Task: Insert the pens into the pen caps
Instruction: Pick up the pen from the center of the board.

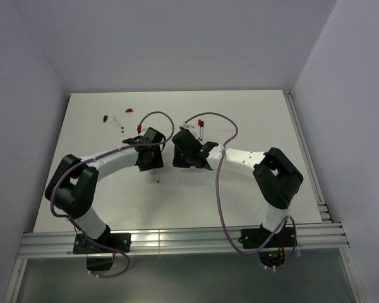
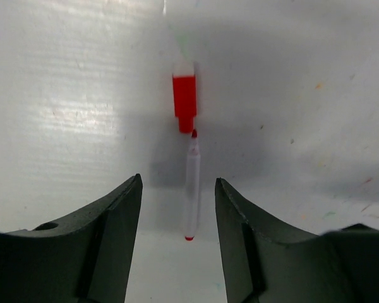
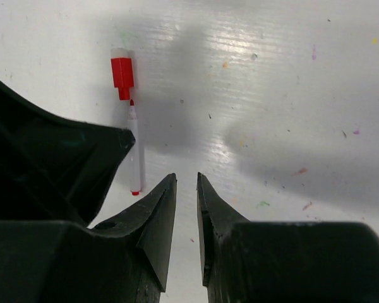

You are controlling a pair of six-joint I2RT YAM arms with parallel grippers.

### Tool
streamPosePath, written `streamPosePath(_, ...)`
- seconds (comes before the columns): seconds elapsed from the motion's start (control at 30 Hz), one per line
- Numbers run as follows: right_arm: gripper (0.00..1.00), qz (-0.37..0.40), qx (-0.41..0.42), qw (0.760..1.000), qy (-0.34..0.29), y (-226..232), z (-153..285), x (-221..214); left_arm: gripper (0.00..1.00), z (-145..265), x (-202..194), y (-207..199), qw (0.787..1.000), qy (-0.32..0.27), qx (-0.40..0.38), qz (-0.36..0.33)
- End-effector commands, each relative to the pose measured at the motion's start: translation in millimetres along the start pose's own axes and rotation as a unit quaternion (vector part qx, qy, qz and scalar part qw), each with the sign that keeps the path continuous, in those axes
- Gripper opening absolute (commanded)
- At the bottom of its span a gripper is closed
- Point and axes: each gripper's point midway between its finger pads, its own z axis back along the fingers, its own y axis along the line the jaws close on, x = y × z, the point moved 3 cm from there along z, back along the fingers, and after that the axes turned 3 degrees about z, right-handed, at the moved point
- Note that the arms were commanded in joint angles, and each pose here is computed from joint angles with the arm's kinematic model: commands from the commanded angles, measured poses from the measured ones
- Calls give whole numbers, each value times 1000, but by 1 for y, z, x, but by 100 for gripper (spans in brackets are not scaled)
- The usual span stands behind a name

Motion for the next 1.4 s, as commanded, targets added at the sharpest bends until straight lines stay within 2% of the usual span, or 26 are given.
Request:
streamPosePath(0.0, 27, -14, 19, 999, -49, 7, 23, 22, 54, 1, -13, 7, 1000, 4, 19, -6)
streamPosePath(0.5, 28, -21, 39, 997, -67, 5, 48, 24, 44, -18, -24, -2, 997, 20, 54, -43)
streamPosePath(0.6, 28, -24, 43, 997, -67, 4, 49, 22, 35, -21, -26, -5, 997, 24, 59, -49)
streamPosePath(0.63, 28, -23, 44, 996, -69, 4, 50, 22, 28, -23, -29, -4, 996, 28, 64, -52)
streamPosePath(0.7, 28, -23, 45, 996, -69, 2, 53, 20, 20, -25, -35, -3, 996, 35, 66, -56)
streamPosePath(0.73, 28, -22, 48, 996, -69, 2, 53, 20, 6, -27, -37, -4, 996, 37, 64, -54)
streamPosePath(0.77, 28, -22, 47, 996, -67, 0, 53, 18, 0, -27, -40, -5, 996, 43, 58, -52)
streamPosePath(0.8, 28, -22, 48, 996, -67, 0, 53, 18, 0, -28, -44, -3, 996, 48, 57, -49)
streamPosePath(0.87, 28, -20, 55, 996, -66, 0, 55, 16, 0, -20, -43, -10, 998, 45, 32, -32)
streamPosePath(1.03, 31, -6, 116, 991, -73, 9, 71, 11, 0, 38, -17, -38, 996, 4, -82, 22)
streamPosePath(1.1, 34, 13, 166, 984, -56, 20, 82, 3, 0, 66, -6, -51, 990, -11, -137, 39)
streamPosePath(1.2, 36, 25, 261, 962, -68, 44, 100, 5, 0, 93, 3, -61, 980, -25, -188, 61)
streamPosePath(1.37, 41, 22, 310, 947, -75, 47, 117, -4, 0, 121, 9, -69, 962, -41, -255, 88)
